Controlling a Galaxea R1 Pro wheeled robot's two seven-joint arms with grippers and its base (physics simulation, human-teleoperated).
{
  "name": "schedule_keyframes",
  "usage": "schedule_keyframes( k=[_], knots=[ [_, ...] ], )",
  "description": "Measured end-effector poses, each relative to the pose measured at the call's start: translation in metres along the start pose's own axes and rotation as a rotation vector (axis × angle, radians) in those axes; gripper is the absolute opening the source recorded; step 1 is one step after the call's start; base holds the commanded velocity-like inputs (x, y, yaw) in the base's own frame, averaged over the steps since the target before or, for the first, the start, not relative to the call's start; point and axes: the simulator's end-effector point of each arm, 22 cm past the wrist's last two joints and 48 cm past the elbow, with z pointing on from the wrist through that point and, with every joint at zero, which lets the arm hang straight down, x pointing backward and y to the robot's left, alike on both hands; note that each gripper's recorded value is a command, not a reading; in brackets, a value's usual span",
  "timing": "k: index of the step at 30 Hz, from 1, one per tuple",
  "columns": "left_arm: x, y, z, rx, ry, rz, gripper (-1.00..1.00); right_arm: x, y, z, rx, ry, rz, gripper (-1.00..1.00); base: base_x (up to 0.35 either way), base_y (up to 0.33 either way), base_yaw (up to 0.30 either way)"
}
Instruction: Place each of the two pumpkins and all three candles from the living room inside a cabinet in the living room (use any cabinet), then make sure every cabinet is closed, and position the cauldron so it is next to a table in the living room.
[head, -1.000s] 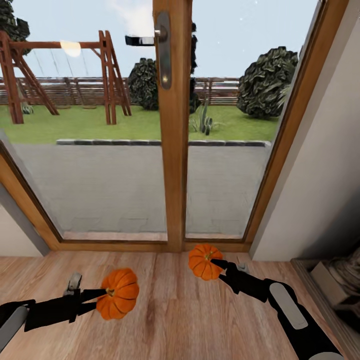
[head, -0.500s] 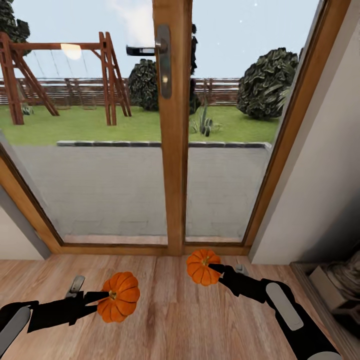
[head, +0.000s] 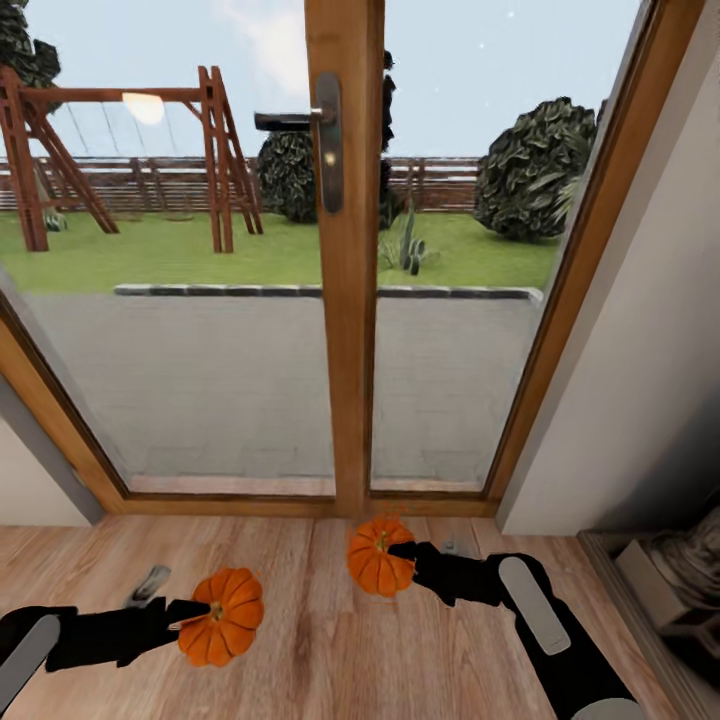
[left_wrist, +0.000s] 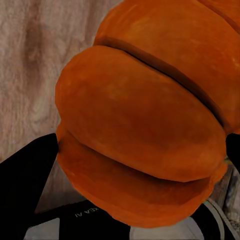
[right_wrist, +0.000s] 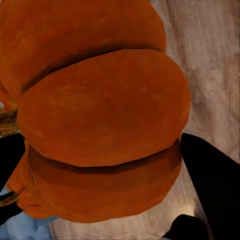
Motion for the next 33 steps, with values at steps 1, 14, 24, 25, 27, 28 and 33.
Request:
schedule_keyframes(
  k=[1,14,24,25,27,28,33],
  knots=[
    [-0.001,0.006,-0.001,-0.034,0.0,0.0,-1.0,0.004,-0.006,-0.002,0.032,0.013,-0.004,-1.0,0.0,0.0,0.0],
    [0.019,0.153,-0.024,-0.55,-0.119,-0.099,-1.0,0.015,-0.122,-0.038,0.467,-0.153,-0.092,-1.0,0.0,0.0,0.0],
    [0.05,0.175,-0.009,-0.78,-0.182,-0.042,-1.0,0.044,-0.141,-0.032,0.557,-0.169,-0.174,-1.0,0.0,0.0,0.0],
    [0.056,0.179,-0.009,-0.794,-0.2,-0.041,-1.0,0.046,-0.148,-0.033,0.575,-0.176,-0.173,-1.0,0.0,0.0,0.0],
    [0.059,0.183,-0.012,-0.815,-0.221,-0.034,-1.0,0.047,-0.151,-0.036,0.584,-0.189,-0.164,-1.0,0.0,0.0,0.0],
    [0.063,0.186,-0.014,-0.83,-0.227,-0.027,-1.0,0.047,-0.153,-0.037,0.592,-0.193,-0.162,-1.0,0.0,0.0,0.0],
    [0.065,0.185,-0.023,-0.85,-0.236,-0.013,-1.0,0.047,-0.152,-0.044,0.603,-0.201,-0.156,-1.0,0.0,0.0,0.0]
  ],
)
